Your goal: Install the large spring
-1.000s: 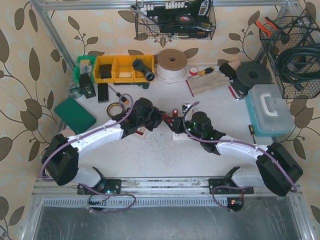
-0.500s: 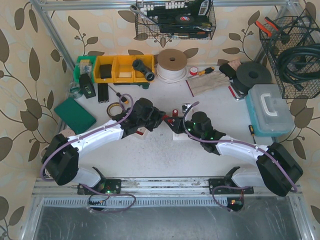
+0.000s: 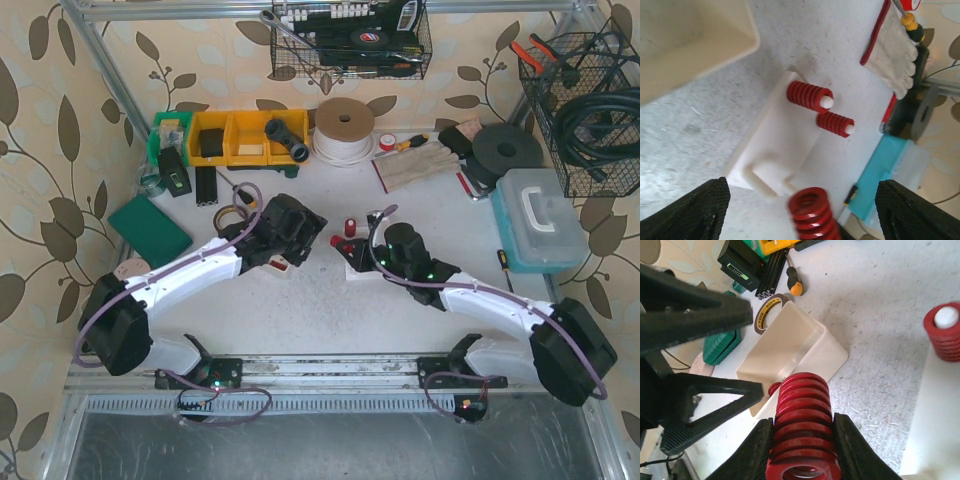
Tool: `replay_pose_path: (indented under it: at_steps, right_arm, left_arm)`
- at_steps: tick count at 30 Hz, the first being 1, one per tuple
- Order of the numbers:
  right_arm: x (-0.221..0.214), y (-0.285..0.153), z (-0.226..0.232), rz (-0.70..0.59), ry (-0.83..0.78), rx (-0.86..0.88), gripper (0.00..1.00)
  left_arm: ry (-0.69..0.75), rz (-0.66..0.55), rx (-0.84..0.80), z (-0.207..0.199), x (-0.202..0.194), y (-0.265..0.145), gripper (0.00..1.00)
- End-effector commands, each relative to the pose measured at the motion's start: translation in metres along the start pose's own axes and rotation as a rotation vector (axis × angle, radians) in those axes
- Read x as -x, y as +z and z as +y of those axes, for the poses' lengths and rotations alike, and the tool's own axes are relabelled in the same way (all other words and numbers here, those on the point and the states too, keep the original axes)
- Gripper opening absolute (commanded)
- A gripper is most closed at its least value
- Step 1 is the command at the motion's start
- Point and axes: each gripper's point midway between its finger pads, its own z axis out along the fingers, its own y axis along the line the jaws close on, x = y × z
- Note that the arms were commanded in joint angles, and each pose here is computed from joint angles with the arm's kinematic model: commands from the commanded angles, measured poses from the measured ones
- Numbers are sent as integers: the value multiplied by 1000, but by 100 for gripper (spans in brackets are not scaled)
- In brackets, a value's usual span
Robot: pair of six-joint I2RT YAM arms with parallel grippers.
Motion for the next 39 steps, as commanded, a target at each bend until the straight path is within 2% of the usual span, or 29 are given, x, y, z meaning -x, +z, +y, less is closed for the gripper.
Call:
replay_pose_path:
  at_steps: [1,6,9,14,19,23,27,29,33,39]
  right_arm:
    - [32,-22,11,-44,-101,-82,0]
    - [45,-57,2,8,-164,-251,0]
    - [40,-77,-6,90,-187,-339,0]
    - [35,-100,-17,215,-236,-470,0]
    - [45,-117,-14,220,-259,-516,0]
    - [43,-122,-20,320,-286,-598,0]
    - [38,-125,-26,401,-304,-652,0]
    - [39,-126,-26,409,-309,-658,0]
    - [42,-130,-30,453,-329,-712,0]
    - [37,-116,-32,528,-342,-720,0]
  left_arm:
    - [209,-101,-3,-18,13,-46,83]
    - [481,-149,34,-16,21,-69,82]
    - [620,-162,54,-10,24,-76,80]
    - [747,-163,4,-3,20,-80,76]
    - [871,-188,-20,9,19,-84,76]
    - [968,-171,-66,18,12,-81,76]
    - [1007,-154,-84,37,9,-72,76]
    - [962,-171,-88,52,13,-68,76]
    - [962,-220,-169,43,14,-82,77]
    - [977,-194,-199,37,7,-83,77]
